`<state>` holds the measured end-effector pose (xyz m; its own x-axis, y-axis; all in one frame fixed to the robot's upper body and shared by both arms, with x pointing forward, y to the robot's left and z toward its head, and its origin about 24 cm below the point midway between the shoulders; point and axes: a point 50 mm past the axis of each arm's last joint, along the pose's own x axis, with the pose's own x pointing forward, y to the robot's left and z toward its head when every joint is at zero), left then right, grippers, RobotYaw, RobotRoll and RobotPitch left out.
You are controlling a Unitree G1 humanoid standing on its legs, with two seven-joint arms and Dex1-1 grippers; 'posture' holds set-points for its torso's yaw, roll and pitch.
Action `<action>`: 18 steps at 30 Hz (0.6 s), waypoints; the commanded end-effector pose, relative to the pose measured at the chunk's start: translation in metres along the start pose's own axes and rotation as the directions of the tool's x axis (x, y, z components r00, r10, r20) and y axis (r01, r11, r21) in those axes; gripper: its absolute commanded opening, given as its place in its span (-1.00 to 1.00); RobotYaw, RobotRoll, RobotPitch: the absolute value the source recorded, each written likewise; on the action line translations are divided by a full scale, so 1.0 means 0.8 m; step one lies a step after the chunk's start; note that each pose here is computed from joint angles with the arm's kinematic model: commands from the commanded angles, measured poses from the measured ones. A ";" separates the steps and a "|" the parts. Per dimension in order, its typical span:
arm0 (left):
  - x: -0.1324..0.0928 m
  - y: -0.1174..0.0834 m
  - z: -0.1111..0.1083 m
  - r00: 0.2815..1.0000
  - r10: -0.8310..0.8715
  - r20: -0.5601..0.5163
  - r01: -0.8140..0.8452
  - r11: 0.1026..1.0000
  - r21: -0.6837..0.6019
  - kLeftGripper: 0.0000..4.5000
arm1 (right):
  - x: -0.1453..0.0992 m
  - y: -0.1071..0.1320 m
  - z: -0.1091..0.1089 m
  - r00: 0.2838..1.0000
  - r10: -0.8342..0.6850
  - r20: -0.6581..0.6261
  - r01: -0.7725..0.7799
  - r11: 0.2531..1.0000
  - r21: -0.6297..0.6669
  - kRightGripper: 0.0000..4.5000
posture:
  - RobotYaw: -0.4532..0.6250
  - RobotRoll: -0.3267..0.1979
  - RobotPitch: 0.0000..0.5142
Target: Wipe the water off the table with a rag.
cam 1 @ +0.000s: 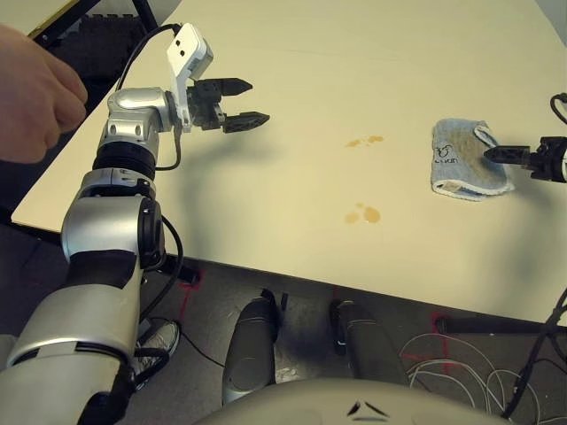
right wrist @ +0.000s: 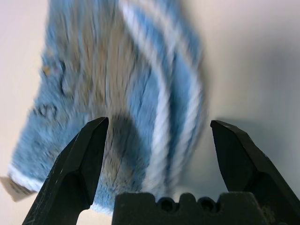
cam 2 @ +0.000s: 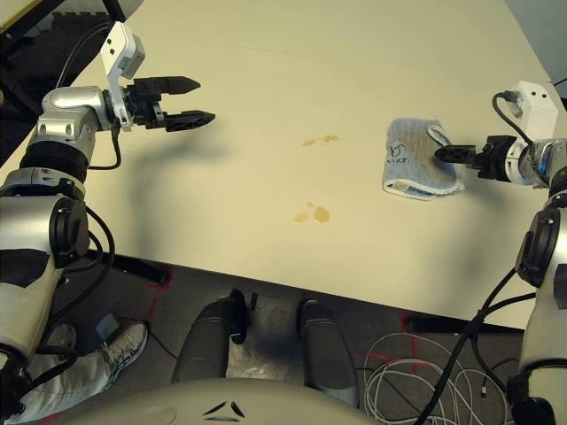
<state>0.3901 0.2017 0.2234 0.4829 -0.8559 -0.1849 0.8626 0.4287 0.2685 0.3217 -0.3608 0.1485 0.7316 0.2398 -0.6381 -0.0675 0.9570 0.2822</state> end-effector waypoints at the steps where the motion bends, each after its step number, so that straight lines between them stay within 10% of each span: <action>1: -0.002 0.000 0.000 1.000 -0.009 -0.013 0.010 1.000 0.010 1.00 | 0.016 0.011 -0.015 0.996 0.084 -0.036 -0.081 0.992 0.093 0.98 | 0.05 0.25 -0.22; 14: -0.002 0.000 -0.002 1.000 -0.005 -0.024 0.005 1.000 0.012 1.00 | 0.054 0.068 -0.010 0.963 0.268 -0.028 -0.256 0.942 0.216 0.98 | 0.06 0.25 -0.17; 18: 0.002 -0.002 -0.001 1.000 -0.011 -0.017 0.012 1.000 0.009 1.00 | 0.062 0.058 -0.012 0.996 0.092 -0.006 -0.088 0.971 0.223 0.41 | 0.05 0.25 -0.17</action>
<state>0.3901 0.2020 0.2236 0.4843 -0.8548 -0.1863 0.8619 0.4295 0.2698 0.3521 -0.3016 0.1434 0.7396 0.4041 -0.5382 -0.0733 0.8433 0.5325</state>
